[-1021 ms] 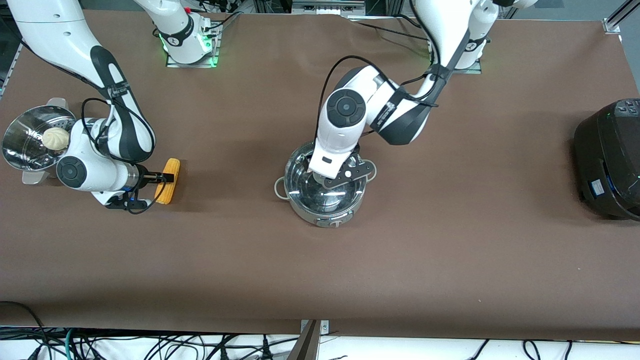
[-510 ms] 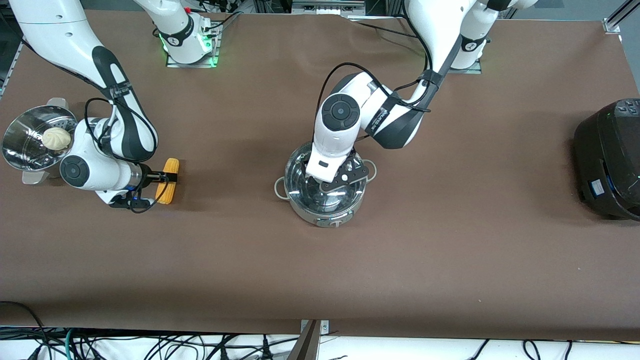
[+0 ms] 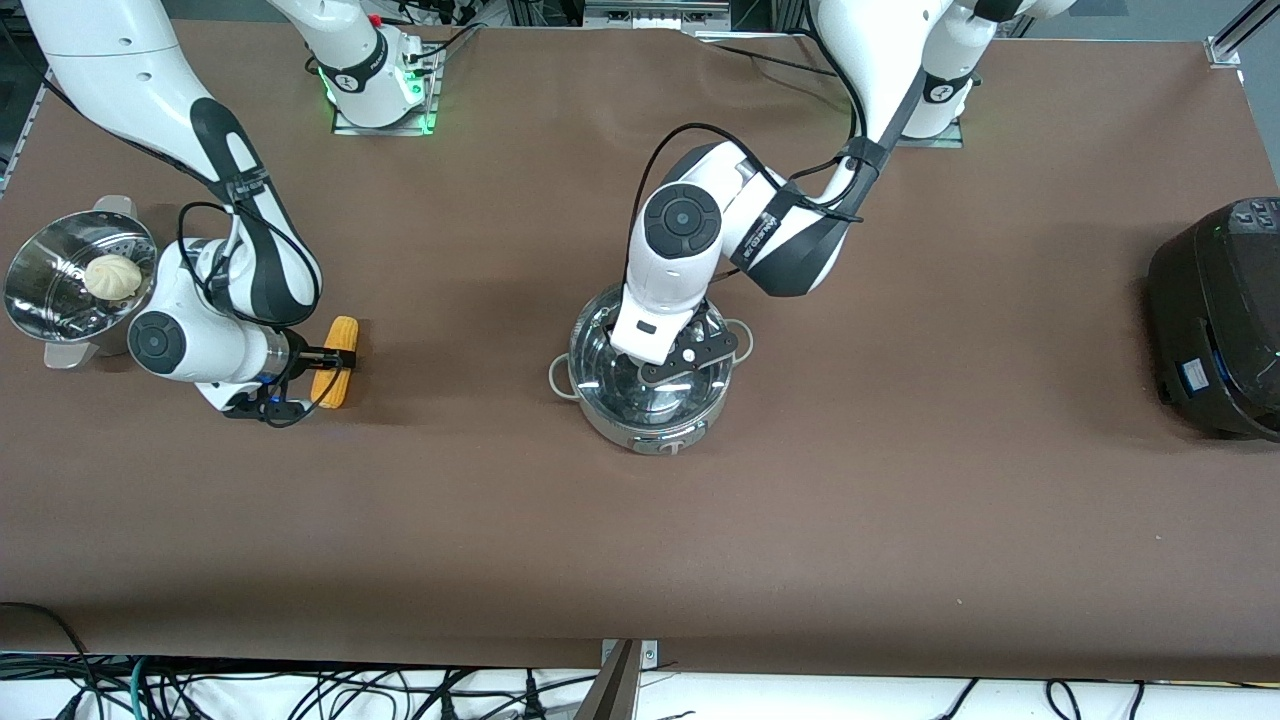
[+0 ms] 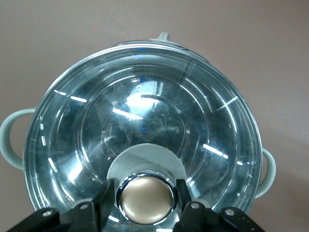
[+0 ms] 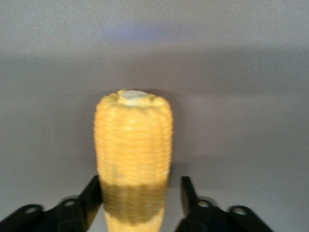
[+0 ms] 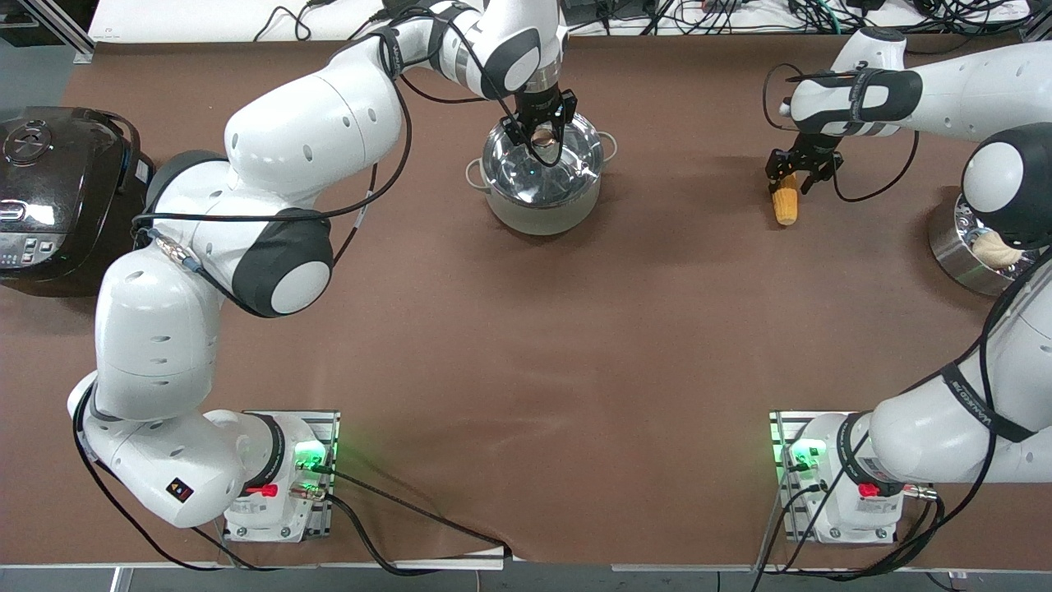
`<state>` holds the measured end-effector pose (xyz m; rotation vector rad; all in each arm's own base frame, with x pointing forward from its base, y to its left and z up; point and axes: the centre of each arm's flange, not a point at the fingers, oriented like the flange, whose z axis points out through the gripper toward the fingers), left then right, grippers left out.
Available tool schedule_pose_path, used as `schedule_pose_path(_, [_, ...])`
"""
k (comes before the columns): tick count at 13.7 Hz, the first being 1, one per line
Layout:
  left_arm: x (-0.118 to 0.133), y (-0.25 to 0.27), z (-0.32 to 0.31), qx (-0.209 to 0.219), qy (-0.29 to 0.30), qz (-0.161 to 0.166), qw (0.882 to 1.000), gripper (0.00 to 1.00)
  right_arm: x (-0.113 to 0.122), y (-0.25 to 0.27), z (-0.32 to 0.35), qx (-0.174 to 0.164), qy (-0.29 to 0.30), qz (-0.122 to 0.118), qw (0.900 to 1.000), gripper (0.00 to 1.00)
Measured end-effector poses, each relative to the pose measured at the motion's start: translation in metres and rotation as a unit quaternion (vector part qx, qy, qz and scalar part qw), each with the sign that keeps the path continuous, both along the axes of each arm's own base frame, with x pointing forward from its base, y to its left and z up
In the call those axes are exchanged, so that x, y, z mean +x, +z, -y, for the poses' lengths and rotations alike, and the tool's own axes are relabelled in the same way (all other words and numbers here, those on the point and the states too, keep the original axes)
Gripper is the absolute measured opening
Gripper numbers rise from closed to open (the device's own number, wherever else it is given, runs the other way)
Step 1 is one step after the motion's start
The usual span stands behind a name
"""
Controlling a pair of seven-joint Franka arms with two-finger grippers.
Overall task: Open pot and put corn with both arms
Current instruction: 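Grasp the glass lid knob with the left gripper and lift, then set the lid aside with the left gripper while the right gripper carries corn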
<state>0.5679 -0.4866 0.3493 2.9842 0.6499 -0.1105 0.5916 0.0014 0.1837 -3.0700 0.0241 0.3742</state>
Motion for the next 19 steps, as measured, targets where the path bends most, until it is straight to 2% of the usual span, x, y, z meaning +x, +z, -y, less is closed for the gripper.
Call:
schedule_pose_path(1, [0.000,0.001,0.001,-0.002,0.000,0.002,1.000,0.52,0.000,0.000,-0.001,0.000,0.001,0.000,1.000,0.53])
schedule_pose_path(2, [0.000,0.001,0.001,-0.002,-0.001,0.002,1.000,0.50,0.000,0.001,-0.001,0.000,0.001,0.001,1.000,0.46])
schedule_pose_path(4, [0.000,0.001,0.001,-0.002,-0.001,0.002,1.000,0.50,0.001,0.002,-0.003,0.001,0.000,0.002,1.000,0.42])
schedule_pose_path(6, [0.000,0.001,0.001,-0.001,-0.001,0.002,1.000,0.50,0.004,0.007,-0.007,0.002,-0.001,0.006,1.000,0.33])
schedule_pose_path(9, [0.000,0.008,-0.001,0.005,-0.002,-0.004,1.000,0.50,0.018,0.044,-0.013,0.005,-0.001,-0.003,1.000,0.32])
schedule_pose_path(13, [-0.001,0.055,-0.022,0.020,0.000,-0.020,1.000,0.50,0.043,0.135,-0.022,0.012,0.010,-0.010,1.000,0.32])
schedule_pose_path(17, [0.026,0.116,-0.100,0.015,-0.028,-0.014,0.999,0.50,0.061,0.224,-0.035,0.020,0.021,-0.012,1.000,0.32])
schedule_pose_path(19, [0.040,0.124,-0.155,0.017,-0.056,-0.022,0.998,0.50,0.063,0.265,-0.073,0.023,-0.003,-0.006,1.000,0.32])
